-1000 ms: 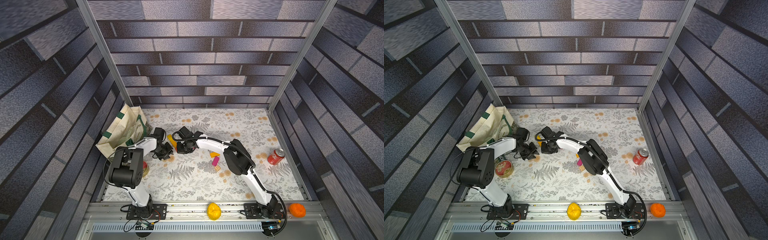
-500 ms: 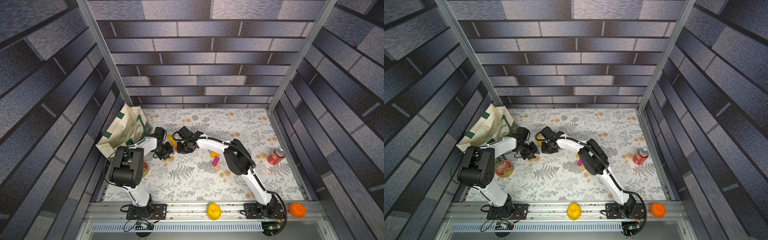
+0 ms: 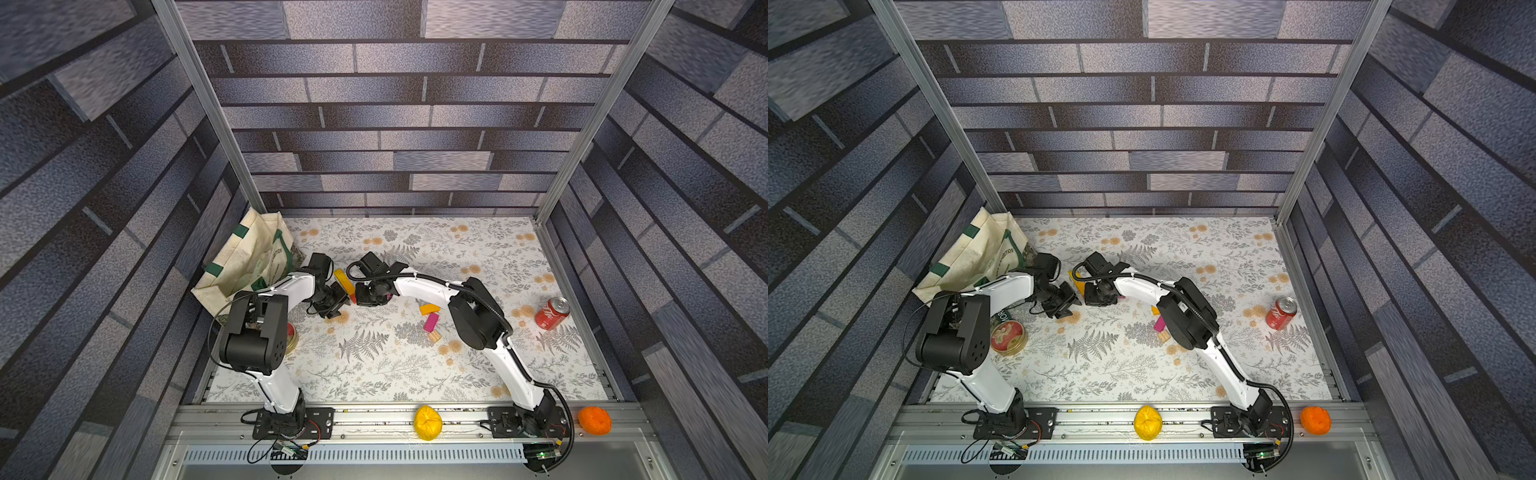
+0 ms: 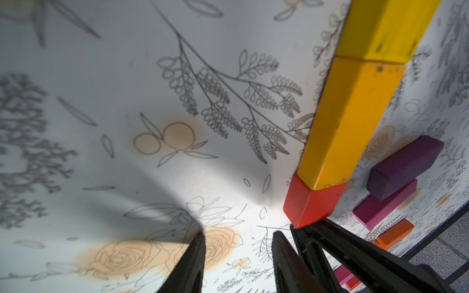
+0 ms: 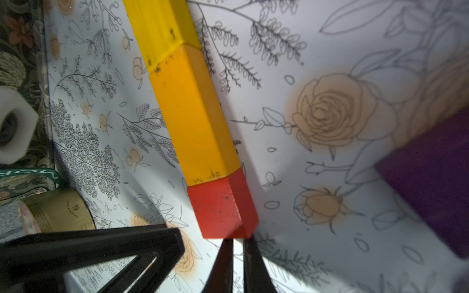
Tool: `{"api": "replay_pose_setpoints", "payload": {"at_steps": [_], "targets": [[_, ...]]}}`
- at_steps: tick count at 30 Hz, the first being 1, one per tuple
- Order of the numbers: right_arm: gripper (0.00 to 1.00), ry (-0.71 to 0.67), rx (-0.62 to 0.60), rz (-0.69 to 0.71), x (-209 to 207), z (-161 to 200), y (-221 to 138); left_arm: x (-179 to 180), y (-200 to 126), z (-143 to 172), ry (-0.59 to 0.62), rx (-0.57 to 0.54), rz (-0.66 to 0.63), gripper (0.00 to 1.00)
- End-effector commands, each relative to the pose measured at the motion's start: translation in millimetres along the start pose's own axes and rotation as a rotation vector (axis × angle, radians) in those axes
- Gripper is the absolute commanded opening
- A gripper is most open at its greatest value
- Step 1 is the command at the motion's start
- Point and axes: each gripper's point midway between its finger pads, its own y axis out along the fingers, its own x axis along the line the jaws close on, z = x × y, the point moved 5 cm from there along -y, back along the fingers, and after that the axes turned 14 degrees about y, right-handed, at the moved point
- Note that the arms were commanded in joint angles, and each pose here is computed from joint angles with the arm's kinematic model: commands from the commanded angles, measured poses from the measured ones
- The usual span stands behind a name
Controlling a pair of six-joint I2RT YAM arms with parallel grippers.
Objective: Assemble the letter v with building blocks
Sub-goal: Assemble the building block at the center of the board.
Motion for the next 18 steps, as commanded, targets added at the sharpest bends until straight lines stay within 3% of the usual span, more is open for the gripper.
{"api": "replay_pose_setpoints", "payload": {"at_steps": [1,10,18], "targets": [[0.13,0.034,0.018,0.101,-27.5,4.9,3.8,20.2,18.7,7.2,-0.048,0.042,-0.102,0.46],[0.13,0.044,0.014,0.100,-30.2,6.3,2.0,24.1,22.9,6.5,-0.062,0.046,-0.150,0.51],[0.13,0.044,0.013,0.100,-31.5,7.6,-0.1,27.4,25.1,6.5,-0.052,0.040,-0.212,0.41]]}}
